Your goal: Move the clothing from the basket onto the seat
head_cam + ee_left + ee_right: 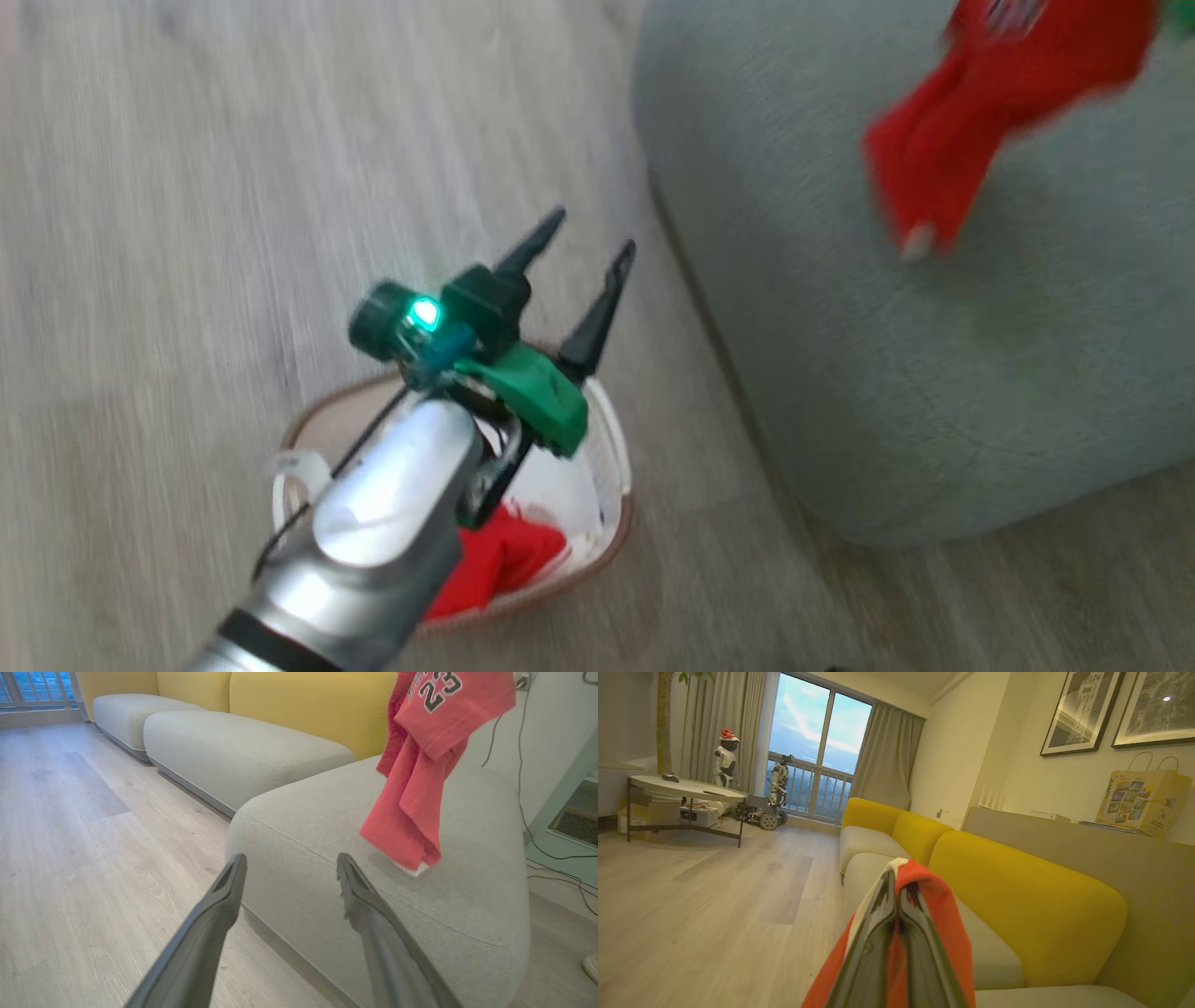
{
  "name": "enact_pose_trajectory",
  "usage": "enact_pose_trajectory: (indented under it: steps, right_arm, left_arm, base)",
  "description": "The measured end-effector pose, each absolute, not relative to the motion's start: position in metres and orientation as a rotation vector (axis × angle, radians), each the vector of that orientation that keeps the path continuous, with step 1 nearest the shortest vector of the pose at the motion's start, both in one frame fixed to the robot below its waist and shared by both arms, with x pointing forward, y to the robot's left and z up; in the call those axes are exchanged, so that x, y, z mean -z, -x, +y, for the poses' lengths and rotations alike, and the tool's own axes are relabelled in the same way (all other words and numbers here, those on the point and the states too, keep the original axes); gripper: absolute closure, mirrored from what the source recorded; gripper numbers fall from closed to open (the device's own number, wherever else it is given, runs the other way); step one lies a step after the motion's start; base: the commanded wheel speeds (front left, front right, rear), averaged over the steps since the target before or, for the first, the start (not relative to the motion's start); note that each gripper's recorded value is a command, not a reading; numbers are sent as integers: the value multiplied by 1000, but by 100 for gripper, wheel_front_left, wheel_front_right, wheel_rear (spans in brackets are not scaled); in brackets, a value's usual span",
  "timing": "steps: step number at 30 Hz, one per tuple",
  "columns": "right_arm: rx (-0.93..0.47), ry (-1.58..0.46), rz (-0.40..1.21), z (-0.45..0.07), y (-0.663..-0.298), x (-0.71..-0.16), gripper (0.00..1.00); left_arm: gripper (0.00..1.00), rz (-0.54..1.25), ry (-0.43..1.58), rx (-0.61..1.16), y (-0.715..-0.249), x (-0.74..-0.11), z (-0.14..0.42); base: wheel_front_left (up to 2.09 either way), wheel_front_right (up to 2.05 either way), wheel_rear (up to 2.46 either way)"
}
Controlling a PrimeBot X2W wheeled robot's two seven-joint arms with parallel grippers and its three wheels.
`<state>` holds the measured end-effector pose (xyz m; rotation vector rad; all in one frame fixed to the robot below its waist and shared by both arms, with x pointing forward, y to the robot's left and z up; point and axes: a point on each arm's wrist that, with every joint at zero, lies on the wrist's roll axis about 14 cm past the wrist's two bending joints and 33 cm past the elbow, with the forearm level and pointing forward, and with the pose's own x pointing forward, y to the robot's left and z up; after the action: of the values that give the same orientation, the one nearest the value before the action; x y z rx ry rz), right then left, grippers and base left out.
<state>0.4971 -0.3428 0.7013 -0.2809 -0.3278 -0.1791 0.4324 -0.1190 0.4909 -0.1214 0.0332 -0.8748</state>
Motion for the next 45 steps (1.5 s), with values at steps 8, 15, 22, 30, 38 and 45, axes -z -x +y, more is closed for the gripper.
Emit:
enact_pose_trajectory:
  steps: [8,15,22,30,38,45]
  right_arm:
    - [238,340,-372,-365,-576,-732,100]
    - [315,289,-248,-391,-621,-656,100]
    - [332,174,100,-386,-615,-485,100]
    - [334,161,229,-379,-594,-430,100]
    - [337,151,250,-375,-579,-423,0]
    - [305,161,228,-366,-565,-434,0]
  left_arm:
    - [0,68,112,802,-472,-454,-88]
    - [0,99,114,743,-496,-425,-67]
    - [0,186,109,735,-499,-386,-58]
    - [0,213,116,748,-498,-373,-64]
    - [0,203,96,758,-496,-378,-65]
    - [0,171,104,745,-494,-396,-63]
  base:
    - [0,0,0]
    - [0,0,0]
    - [0,0,0]
    - [0,0,0]
    - [0,0,0]
    - [0,0,0]
